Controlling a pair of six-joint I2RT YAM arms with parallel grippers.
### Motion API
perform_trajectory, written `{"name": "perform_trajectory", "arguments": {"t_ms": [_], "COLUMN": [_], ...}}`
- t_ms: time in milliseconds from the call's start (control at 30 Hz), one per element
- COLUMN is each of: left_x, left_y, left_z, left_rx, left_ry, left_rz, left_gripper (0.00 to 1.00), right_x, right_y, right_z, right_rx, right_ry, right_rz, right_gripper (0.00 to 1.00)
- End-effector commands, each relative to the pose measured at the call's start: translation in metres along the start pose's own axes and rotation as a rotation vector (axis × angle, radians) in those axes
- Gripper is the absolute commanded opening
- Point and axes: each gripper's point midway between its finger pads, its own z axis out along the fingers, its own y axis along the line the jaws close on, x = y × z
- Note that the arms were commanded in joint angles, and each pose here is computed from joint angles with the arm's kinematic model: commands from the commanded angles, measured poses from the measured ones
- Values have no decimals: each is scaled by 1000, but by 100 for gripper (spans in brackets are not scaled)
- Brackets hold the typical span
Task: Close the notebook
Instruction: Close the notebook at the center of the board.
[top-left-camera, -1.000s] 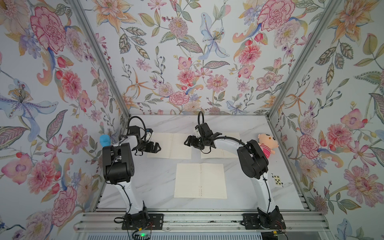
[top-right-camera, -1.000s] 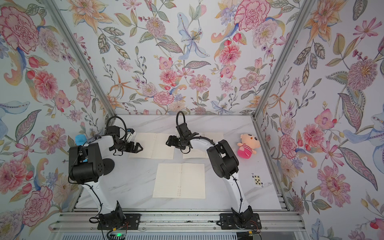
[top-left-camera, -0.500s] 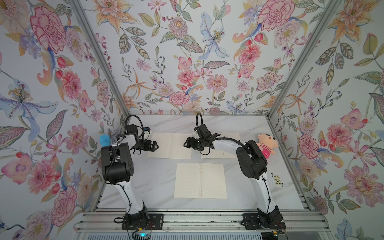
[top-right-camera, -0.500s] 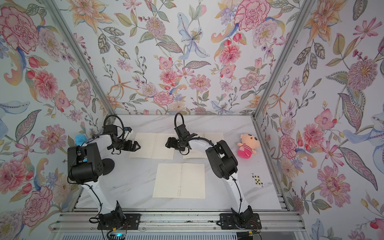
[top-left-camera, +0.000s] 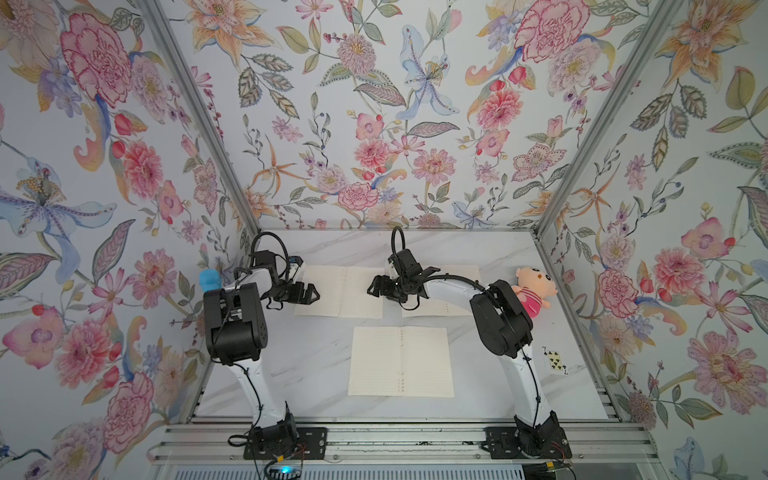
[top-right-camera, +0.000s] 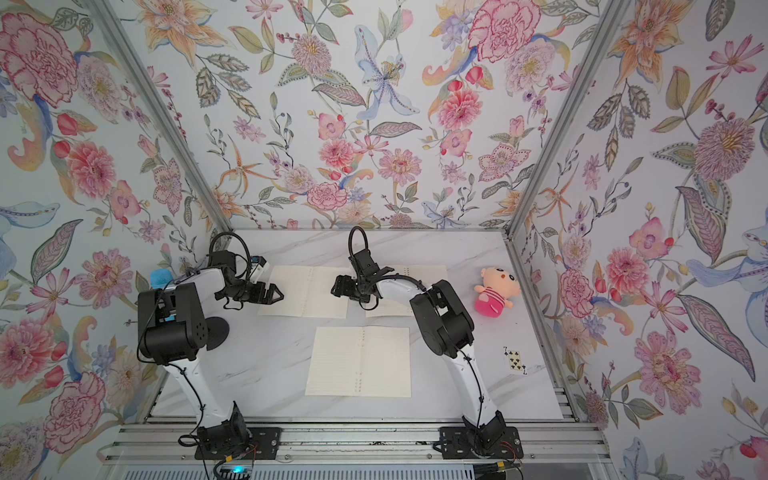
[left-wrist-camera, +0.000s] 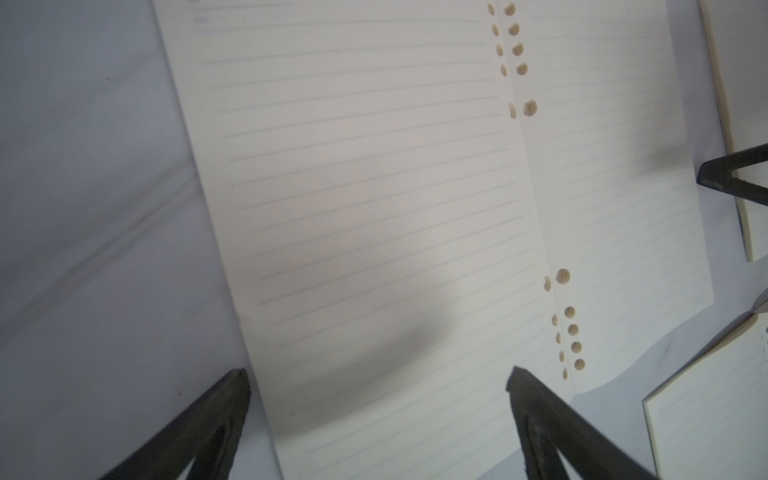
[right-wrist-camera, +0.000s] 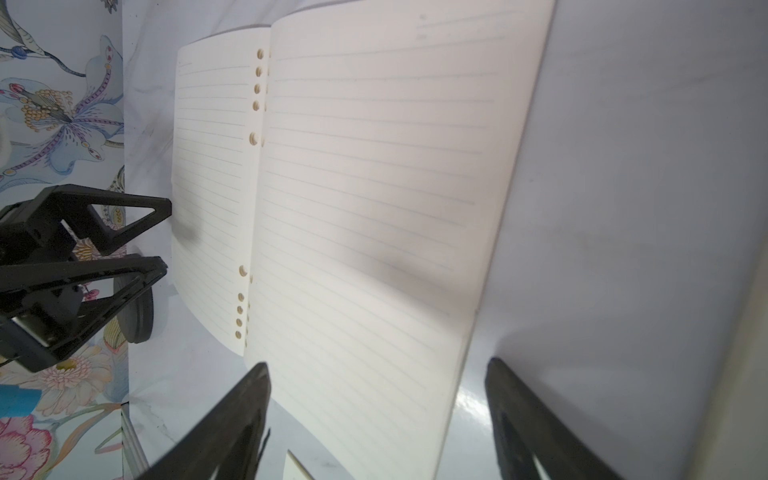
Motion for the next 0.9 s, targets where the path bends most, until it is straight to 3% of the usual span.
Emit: {"name": "perform_trajectory", "arguments": {"t_ms": [0,467,867], "left_x": [24,12,-26], "left_y": [-18,-64,-112], "left_z": [13,16,-20], "left_rx": [94,190,223], "left_ry": [91,79,-26], "left_rz": [-41,63,200], "left_gripper": [100,100,100], "right_x": [13,23,21], "right_y": [-18,-24,-25], "right_z": [14,26,29], "right_rx": [54,77,82], "right_ry": [46,80,85], "right_rz": [24,25,18], "right_gripper": [81,80,81]}}
